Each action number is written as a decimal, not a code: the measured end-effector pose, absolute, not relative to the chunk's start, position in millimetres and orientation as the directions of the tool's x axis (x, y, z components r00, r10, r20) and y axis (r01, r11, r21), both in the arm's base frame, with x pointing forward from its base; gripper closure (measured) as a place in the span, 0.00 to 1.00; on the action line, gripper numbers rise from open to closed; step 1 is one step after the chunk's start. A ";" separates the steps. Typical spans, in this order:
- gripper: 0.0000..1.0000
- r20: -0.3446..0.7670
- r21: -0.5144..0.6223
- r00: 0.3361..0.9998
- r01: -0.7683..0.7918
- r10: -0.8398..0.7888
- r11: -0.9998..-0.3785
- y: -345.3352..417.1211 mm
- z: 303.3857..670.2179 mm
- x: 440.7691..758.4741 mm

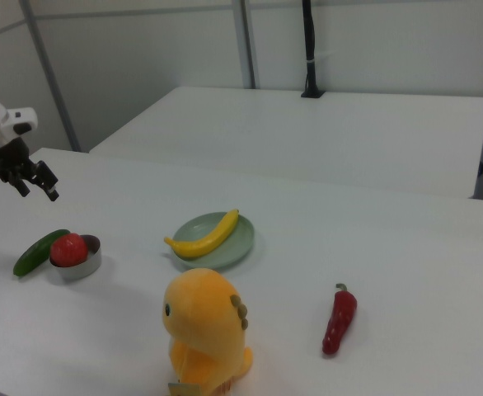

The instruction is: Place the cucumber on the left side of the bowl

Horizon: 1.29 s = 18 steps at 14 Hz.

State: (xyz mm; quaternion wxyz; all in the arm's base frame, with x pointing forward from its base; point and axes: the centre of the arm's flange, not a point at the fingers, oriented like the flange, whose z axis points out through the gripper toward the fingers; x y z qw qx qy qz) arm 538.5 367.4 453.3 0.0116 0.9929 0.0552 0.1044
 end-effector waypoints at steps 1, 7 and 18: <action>0.00 0.178 0.067 0.978 0.101 0.112 -0.993 352.5 464.9 536.5; 0.00 0.108 0.155 0.991 0.063 0.080 -0.986 218.5 528.6 557.6; 0.00 0.056 0.006 0.997 -0.060 -0.060 -0.998 67.1 596.9 565.7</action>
